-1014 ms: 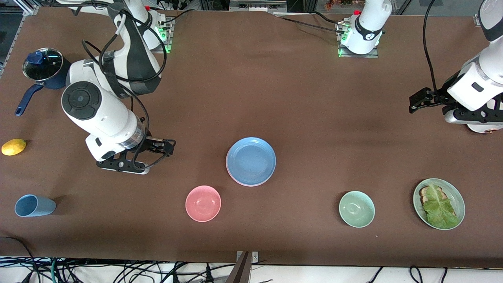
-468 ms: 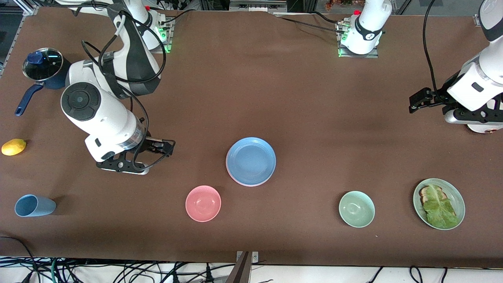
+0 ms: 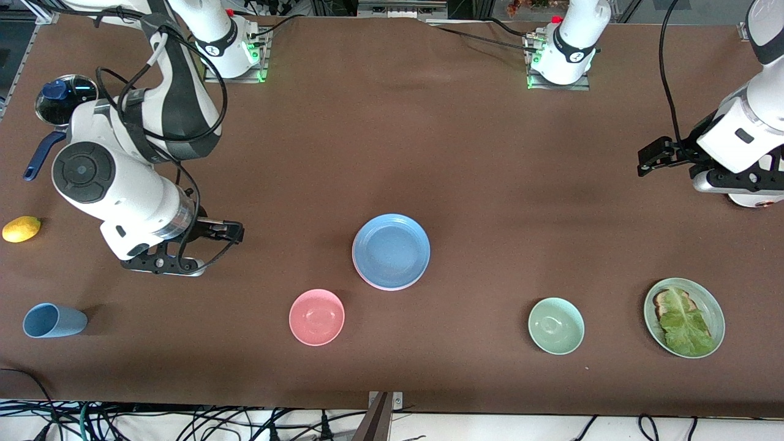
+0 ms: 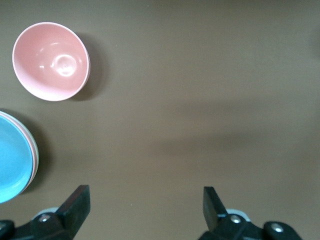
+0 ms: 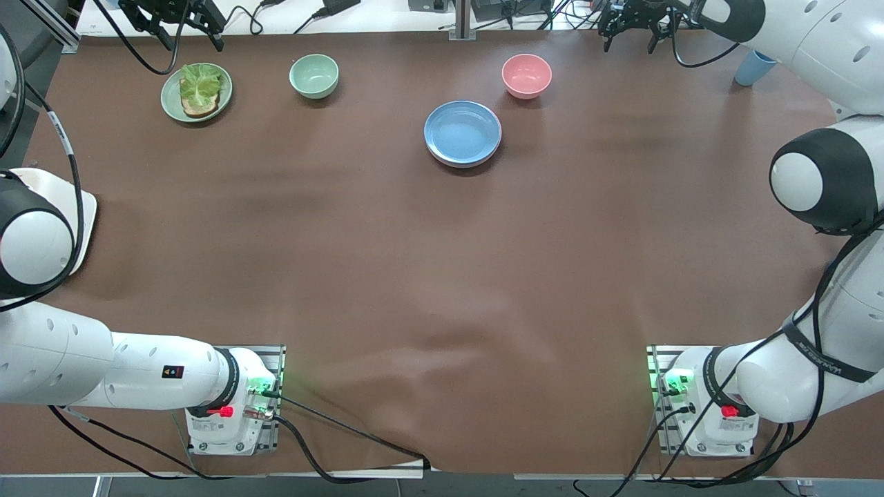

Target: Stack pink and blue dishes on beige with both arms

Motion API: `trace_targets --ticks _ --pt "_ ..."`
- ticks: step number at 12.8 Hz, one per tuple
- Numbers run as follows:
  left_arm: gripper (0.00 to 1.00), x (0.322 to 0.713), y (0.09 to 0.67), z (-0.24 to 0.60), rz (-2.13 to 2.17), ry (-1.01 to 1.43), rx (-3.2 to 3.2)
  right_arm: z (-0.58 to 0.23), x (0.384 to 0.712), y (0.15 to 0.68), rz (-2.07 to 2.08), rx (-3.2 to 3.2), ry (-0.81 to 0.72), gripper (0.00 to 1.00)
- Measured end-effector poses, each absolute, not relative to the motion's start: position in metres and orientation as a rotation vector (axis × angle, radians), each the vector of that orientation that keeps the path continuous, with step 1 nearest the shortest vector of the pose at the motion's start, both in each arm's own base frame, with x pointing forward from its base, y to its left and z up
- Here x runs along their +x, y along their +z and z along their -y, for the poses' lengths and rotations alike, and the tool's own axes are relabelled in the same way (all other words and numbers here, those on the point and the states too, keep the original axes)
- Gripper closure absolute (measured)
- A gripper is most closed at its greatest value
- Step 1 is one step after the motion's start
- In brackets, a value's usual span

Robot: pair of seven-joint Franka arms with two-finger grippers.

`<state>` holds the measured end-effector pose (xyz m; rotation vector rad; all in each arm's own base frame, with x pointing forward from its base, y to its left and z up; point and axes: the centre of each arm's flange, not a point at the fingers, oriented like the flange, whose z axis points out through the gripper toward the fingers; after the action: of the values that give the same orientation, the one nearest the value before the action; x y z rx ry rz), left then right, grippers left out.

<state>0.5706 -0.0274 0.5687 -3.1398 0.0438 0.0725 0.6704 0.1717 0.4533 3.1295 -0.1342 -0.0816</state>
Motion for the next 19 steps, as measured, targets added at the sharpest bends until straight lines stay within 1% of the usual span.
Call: trace_targets --ticks 1,3,5,7,9,12,15,17,19 --pt "0.00 0.571 0.569 0.027 -0.044 0.073 -3.140 -0.163 0.668 0.464 0.146 3.141 -0.101 0.00" --pt "0.00 0.571 0.569 0.027 -0.044 0.073 -3.140 -0.138 0.657 0.505 0.153 3.175 -0.115 0.00" --pt "0.00 0.571 0.568 0.027 -0.044 0.073 -3.140 -0.110 0.639 0.552 0.127 3.197 -0.108 0.00" --pt "0.00 0.571 0.569 0.027 -0.044 0.073 -3.140 -0.089 0.625 0.582 0.125 3.208 -0.084 0.00" --pt "0.00 0.571 0.568 0.027 -0.044 0.073 -3.140 -0.082 0.622 0.589 0.129 3.210 -0.075 0.00" --pt "0.00 0.571 0.568 0.027 -0.044 0.073 -3.140 -0.080 0.622 0.581 0.132 3.205 -0.105 0.00" --pt "0.00 0.571 0.569 0.027 -0.044 0.073 -3.140 -0.071 0.619 0.587 0.079 3.206 -0.106 0.00" --pt "0.00 0.571 0.568 0.027 -0.044 0.073 -3.140 -0.065 0.610 0.595 0.067 3.198 -0.106 0.00" --pt "0.00 0.571 0.568 0.027 -0.044 0.073 -3.140 -0.059 0.593 0.599 0.035 3.173 -0.109 0.00"
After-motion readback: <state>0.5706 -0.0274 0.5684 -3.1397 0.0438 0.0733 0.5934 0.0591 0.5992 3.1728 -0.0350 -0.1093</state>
